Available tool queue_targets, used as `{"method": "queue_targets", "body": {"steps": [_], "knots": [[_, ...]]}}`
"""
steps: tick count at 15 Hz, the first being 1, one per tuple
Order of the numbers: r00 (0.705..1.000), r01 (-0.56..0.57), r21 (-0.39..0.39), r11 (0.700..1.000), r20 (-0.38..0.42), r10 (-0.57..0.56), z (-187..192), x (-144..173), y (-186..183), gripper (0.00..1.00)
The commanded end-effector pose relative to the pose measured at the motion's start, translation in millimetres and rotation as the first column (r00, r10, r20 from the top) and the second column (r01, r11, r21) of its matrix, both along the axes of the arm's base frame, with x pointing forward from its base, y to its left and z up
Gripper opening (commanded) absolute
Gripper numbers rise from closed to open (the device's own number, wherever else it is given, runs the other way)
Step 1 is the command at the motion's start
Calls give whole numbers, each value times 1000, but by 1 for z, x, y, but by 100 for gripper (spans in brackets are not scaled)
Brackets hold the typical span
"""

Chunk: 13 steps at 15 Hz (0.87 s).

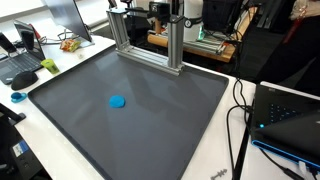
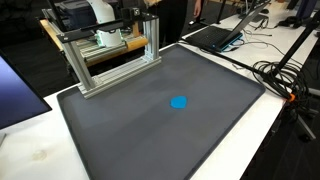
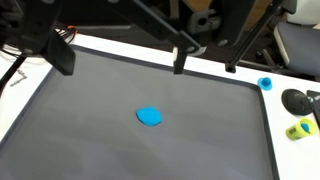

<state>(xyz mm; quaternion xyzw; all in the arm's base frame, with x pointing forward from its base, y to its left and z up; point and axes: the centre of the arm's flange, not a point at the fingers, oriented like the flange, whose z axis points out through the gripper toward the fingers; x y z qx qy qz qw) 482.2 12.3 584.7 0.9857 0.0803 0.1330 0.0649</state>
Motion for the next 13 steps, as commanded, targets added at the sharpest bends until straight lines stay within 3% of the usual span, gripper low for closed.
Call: {"method": "queue_targets", "body": {"steps": [1, 5, 6, 13], "knots": [[999, -16, 8, 1000, -52, 16, 12, 71, 24, 100], [989, 7, -22, 1000, -145, -10, 4, 105, 42, 100], [995, -16, -3, 1000, -94, 16, -10, 77, 34, 100], [995, -14, -2, 1000, -103, 14, -12, 82, 35, 100]]}}
